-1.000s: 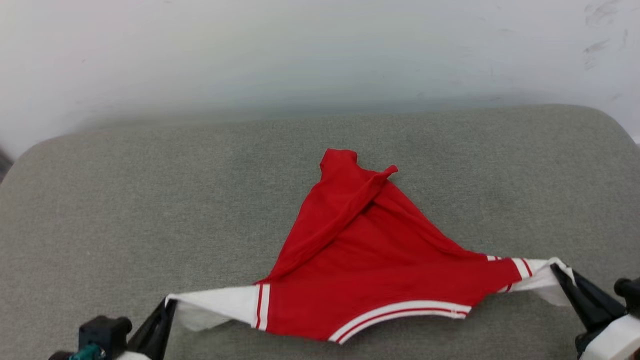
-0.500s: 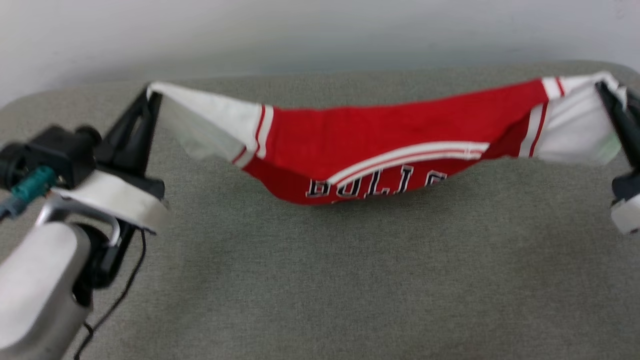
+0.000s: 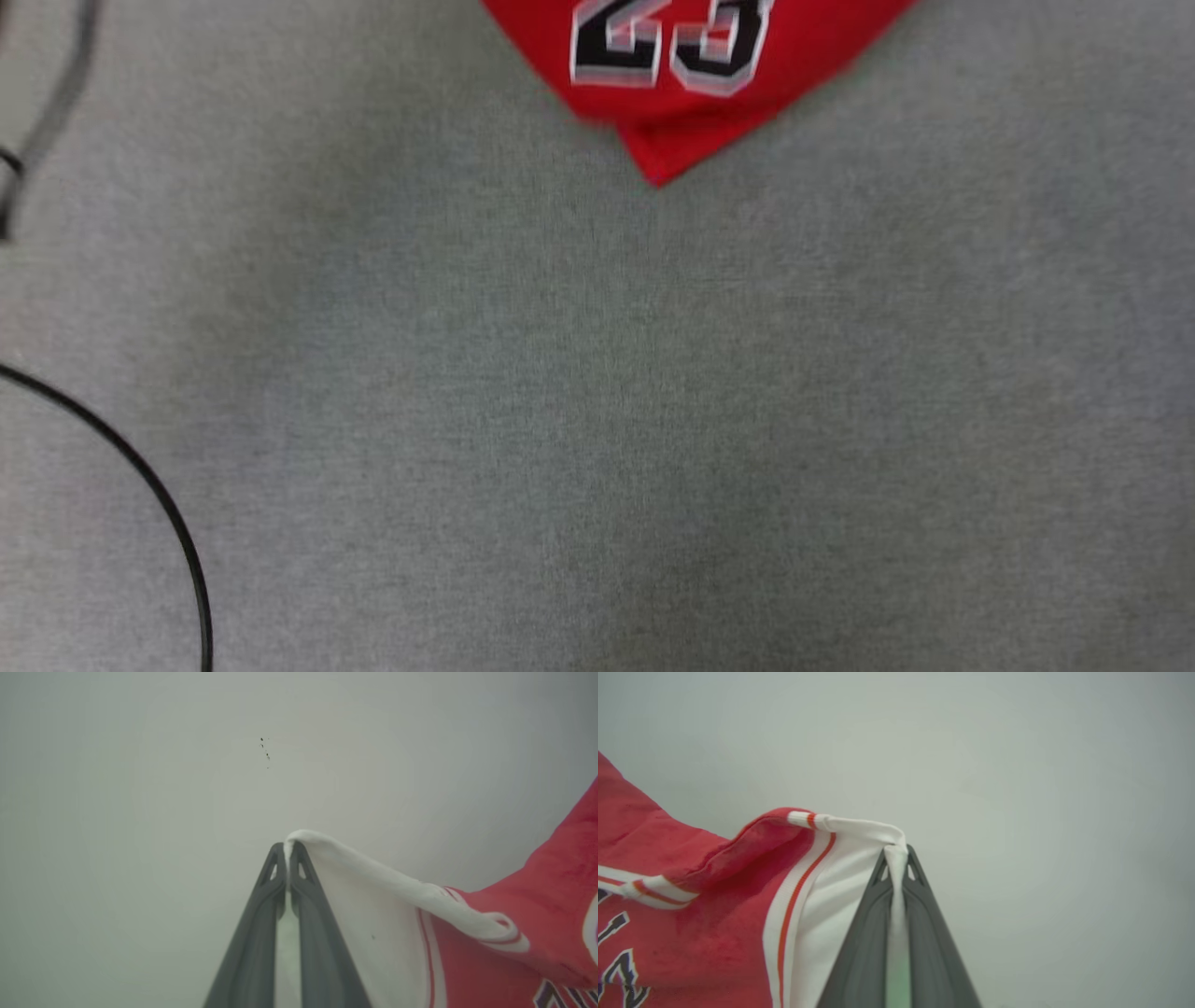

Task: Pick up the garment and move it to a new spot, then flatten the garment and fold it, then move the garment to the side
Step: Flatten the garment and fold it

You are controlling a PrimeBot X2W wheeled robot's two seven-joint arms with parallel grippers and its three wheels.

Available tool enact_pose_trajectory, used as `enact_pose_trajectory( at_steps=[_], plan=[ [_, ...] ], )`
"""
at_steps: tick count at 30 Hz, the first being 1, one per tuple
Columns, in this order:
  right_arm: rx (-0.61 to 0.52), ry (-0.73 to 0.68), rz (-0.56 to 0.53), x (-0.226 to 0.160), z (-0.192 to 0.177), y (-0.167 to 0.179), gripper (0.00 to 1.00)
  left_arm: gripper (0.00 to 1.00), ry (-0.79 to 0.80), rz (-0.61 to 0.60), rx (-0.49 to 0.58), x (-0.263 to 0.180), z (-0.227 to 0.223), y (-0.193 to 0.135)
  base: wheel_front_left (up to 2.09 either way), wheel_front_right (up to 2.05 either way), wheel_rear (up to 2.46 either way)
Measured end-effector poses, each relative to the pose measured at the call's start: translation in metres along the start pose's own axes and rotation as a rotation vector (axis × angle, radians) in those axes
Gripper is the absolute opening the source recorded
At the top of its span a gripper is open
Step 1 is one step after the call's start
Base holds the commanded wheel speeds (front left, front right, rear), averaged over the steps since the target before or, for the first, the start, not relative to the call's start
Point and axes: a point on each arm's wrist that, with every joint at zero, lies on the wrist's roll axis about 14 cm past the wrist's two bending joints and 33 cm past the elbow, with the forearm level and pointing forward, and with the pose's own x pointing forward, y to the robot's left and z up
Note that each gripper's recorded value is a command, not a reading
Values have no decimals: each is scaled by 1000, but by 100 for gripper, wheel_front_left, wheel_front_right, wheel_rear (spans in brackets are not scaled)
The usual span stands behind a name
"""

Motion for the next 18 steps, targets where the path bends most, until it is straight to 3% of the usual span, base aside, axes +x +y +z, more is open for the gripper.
enact_pose_trajectory(
  at_steps=[9, 18],
  plan=[
    [-100, -7, -54, 82, -8, -23, 0, 0, -101, 55, 57, 76, 1, 38, 0, 0, 0],
    [-162, -81, -98, 126, 14, -34, 0, 0, -159, 68, 92, 110, 4, 49, 0, 0, 0]
  ],
)
